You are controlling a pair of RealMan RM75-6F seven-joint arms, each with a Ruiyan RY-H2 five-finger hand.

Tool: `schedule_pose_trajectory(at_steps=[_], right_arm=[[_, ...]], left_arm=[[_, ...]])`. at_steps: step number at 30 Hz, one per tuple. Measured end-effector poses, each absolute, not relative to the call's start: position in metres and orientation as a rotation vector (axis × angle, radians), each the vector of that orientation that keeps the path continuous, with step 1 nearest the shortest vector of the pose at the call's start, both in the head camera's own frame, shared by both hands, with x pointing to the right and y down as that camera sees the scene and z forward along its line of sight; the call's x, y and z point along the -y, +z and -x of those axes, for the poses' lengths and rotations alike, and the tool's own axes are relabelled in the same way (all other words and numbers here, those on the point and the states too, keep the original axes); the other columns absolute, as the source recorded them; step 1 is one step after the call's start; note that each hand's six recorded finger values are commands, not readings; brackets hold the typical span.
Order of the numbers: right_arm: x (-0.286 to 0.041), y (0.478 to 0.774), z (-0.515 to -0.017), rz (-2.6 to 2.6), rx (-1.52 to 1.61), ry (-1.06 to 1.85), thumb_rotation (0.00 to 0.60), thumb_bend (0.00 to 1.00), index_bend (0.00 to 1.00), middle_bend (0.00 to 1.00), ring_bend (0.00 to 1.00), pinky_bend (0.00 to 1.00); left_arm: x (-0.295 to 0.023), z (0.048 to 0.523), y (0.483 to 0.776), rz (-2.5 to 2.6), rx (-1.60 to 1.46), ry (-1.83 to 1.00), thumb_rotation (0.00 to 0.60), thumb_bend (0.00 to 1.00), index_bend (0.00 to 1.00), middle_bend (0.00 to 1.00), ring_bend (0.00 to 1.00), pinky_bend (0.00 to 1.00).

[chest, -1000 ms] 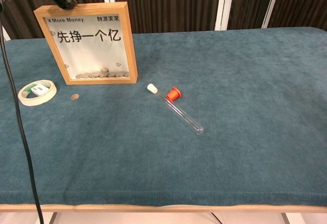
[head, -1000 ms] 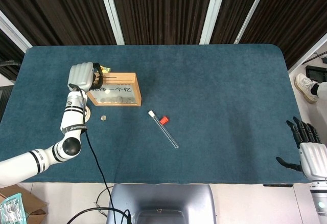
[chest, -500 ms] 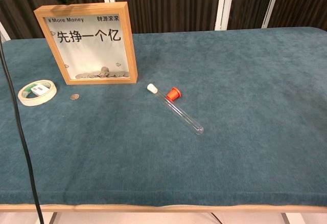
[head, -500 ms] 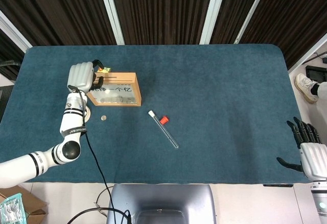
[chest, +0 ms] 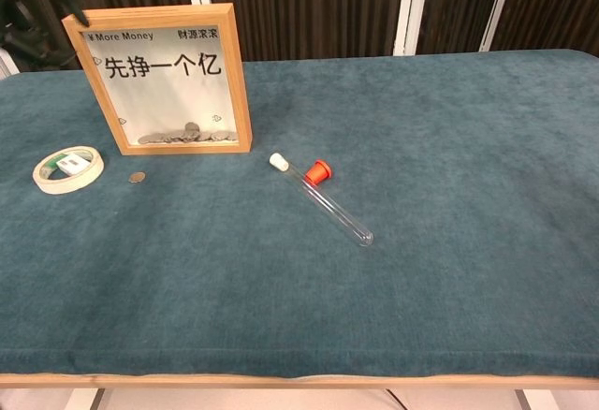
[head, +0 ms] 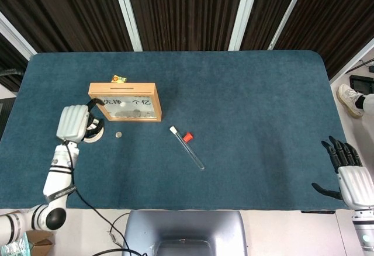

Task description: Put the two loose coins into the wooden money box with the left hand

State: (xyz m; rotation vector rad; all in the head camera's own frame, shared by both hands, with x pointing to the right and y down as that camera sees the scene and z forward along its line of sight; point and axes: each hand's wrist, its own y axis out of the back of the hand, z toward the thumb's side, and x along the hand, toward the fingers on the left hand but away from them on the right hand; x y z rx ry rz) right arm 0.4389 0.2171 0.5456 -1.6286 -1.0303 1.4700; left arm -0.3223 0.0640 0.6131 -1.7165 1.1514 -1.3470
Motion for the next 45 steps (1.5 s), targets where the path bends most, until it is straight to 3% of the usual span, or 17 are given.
schedule_pose_trajectory(at_steps=[7,16,24,34,45], right_arm=[[-0.22,0.546,-0.435,1.636,1.012,1.468,0.6,0.11,0.0,0.0,0.0,0.0],[-0.219,0.543,-0.441,1.634,1.032,1.468,0.6,0.11,0.0,0.0,0.0,0.0],[-0.219,0.544,-0.443,1.626,1.03,1.479,0.6,0.11,0.0,0.0,0.0,0.0],[-0.217,0.545,-0.445,1.622,1.036,1.487,0.6,0.11,0.0,0.0,0.0,0.0],[-0.215,0.548,-0.447,1.621,1.03,1.503,0.6,0.11,0.0,0.0,0.0,0.0]], left_arm=[[-0.134,0.35,0.623,1.714,-1.074,-1.369,0.6,0.38,0.41,1.0,1.0,1.0],[-0.168,0.365,0.676,1.659,-0.98,-1.503,0.6,0.39,0.4,1.0,1.0,1.0],[-0.179,0.349,0.714,1.589,-0.905,-1.521,0.6,0.39,0.4,1.0,1.0,1.0],[-0.167,0.315,0.748,1.622,-0.933,-1.521,0.6,0.39,0.42,1.0,1.0,1.0],[-0.143,0.313,0.759,1.587,-0.973,-1.563,0.6,0.39,0.44,1.0,1.0,1.0]])
